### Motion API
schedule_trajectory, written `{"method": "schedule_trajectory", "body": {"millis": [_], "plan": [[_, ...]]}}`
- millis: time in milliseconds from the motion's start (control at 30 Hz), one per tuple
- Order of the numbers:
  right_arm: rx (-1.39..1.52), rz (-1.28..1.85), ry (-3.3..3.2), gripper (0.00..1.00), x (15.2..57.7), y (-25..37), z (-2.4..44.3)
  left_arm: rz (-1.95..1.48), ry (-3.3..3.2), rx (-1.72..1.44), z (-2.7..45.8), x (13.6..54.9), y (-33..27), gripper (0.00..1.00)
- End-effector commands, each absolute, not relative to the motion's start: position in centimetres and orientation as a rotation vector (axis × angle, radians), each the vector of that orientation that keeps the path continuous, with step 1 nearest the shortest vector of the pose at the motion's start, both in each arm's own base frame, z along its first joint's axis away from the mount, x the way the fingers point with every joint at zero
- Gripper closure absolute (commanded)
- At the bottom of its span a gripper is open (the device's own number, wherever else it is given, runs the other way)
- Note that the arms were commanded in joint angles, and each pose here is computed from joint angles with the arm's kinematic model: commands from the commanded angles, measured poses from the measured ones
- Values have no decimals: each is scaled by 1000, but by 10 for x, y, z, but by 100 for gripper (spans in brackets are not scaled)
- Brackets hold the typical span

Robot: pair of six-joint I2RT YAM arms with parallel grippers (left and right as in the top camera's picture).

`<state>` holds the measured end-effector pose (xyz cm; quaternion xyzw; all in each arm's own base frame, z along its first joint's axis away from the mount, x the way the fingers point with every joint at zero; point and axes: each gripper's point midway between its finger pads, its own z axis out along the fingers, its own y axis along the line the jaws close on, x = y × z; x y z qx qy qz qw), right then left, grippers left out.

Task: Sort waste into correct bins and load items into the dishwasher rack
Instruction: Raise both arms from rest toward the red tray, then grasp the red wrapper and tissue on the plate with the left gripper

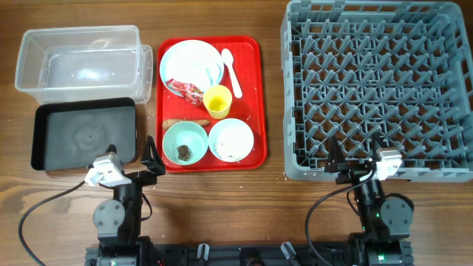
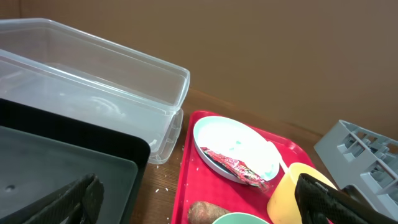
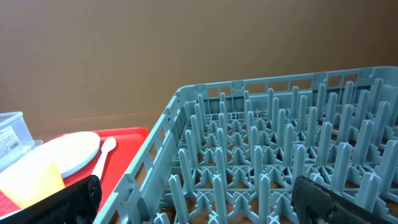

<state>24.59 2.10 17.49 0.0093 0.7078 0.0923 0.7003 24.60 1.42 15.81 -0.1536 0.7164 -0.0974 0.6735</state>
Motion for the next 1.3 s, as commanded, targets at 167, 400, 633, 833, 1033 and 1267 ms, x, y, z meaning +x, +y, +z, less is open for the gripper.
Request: {"method": "schedule_trajectory", "body": {"millis": [167,400,633,833,1033,1267], "plan": [[48,198,1531,0,246,16,185,-258,1583,-286,167,247,4,0],[-16,191,1284,0,225,21,283,-276,1545,-194,250,247,-6,0],[-121,113,1513,0,269,26,365,-287,1987,-184,309,366,-14,0],[-160,243,1979,0,350,43,347,-386,2352,-112,281,469,-72,0],[-113,387,2353,0,377,55,235,-480,2478,-76,214,491,-128,4],[-114,499,2421,0,371,67,220,-156,2496,-1006,80,497,-132,17]]}}
